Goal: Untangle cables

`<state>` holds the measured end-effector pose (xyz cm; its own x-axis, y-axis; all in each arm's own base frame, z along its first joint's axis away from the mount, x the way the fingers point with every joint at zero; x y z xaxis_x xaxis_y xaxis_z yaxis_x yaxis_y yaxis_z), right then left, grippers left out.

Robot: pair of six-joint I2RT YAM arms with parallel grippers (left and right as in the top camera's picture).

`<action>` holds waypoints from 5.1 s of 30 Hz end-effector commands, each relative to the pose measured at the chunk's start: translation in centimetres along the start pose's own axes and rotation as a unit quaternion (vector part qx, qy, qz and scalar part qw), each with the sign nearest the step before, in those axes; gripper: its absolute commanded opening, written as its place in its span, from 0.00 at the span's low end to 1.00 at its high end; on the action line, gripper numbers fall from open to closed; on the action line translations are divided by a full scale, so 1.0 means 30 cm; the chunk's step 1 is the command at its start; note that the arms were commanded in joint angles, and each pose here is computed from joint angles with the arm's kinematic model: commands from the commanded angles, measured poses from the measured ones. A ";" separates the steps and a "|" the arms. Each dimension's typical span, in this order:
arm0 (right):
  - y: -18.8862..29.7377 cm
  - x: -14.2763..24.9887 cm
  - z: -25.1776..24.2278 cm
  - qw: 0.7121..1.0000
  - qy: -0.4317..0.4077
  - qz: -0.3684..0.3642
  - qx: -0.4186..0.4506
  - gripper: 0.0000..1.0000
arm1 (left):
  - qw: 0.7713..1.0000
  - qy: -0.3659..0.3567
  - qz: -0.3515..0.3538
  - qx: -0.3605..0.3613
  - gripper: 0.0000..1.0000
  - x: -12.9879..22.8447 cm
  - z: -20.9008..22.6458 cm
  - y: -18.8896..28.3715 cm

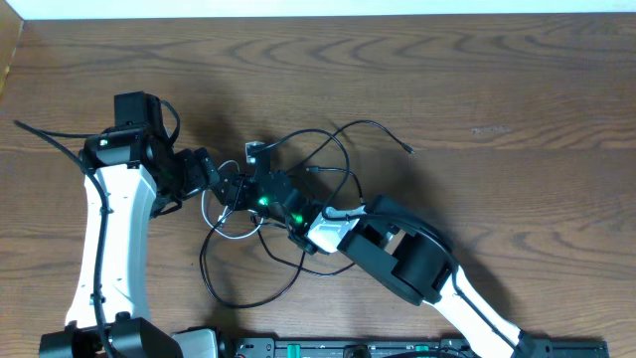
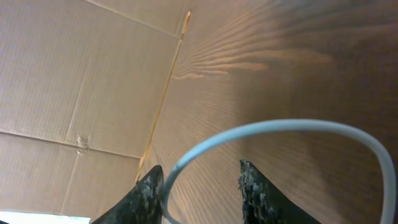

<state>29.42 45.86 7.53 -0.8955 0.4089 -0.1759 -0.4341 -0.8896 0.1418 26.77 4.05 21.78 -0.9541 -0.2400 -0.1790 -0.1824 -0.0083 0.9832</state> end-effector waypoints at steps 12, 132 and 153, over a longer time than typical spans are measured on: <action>-0.006 -0.038 0.039 0.999 0.005 -0.019 -0.038 0.08 | 1.000 0.005 -0.012 -0.004 0.98 -0.007 0.006 0.023; 1.572 -0.912 0.088 0.778 -0.013 -0.446 0.443 0.02 | 1.000 0.005 -0.012 -0.004 0.98 -0.007 0.006 0.023; 1.671 -0.920 -0.056 0.681 -0.059 -0.472 0.556 0.99 | 1.000 0.005 -0.012 -0.004 0.98 -0.007 0.006 0.023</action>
<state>32.39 -10.04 18.35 -0.1216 0.7717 -0.6242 -0.6017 0.4429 0.6647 26.79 4.05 21.84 -0.9539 -0.2399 -0.1805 -0.1839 -0.0085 0.9829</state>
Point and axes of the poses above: each gripper's point midway between its finger pads, its own y axis back along the fingers, its own z axis along the line the jaws close on, x = y × z, the point moved 8 cm from there along y, back along the fingers, and after that the axes turned 14 degrees about -y, right-handed, at the moved point
